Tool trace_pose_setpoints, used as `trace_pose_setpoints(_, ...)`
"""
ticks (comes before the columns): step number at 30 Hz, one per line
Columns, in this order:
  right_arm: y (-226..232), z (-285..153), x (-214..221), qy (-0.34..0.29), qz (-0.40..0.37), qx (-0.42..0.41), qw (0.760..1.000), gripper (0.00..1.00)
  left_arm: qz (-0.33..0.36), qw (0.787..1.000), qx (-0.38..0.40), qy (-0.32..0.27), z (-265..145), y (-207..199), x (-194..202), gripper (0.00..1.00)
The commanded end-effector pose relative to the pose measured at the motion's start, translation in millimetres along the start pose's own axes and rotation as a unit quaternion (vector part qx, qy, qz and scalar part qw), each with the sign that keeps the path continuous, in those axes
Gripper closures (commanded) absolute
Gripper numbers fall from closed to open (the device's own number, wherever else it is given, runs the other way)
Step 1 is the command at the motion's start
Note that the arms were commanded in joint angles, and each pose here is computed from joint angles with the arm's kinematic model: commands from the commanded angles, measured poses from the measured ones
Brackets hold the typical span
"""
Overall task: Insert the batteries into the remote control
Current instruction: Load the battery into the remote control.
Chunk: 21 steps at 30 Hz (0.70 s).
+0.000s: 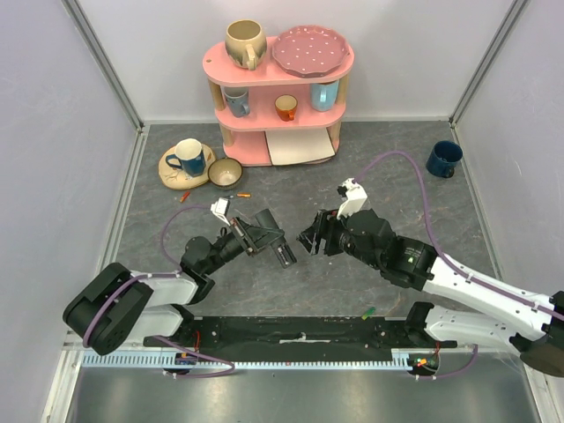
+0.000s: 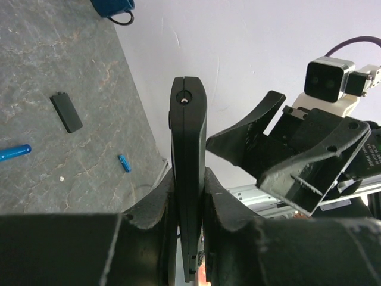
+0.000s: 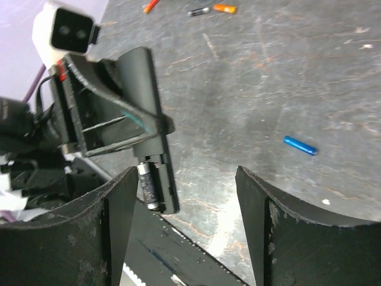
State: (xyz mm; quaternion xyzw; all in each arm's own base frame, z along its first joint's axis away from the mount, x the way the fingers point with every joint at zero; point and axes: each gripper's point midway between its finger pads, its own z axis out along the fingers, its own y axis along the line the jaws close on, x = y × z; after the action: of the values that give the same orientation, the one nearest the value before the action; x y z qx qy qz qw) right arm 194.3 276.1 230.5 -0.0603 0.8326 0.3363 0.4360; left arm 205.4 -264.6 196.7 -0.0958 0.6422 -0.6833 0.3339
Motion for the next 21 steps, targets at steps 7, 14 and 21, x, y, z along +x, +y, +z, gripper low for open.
trace_pose_setpoints(7,52.3,-1.2,3.9,0.024,0.016,-0.165,0.986,0.24,0.028,0.987,0.158,0.012,9.0,-82.2,-8.3,0.98)
trace_pose_setpoints(14,45.1,3.4,13.7,0.033,0.021,-0.169,0.985,0.25,0.034,0.984,0.176,0.018,8.5,-93.3,-8.0,0.98)
trace_pose_setpoints(21,44.2,7.8,20.9,0.038,0.034,-0.187,0.981,0.25,0.037,0.981,0.188,0.023,8.0,-100.7,-7.3,0.98)
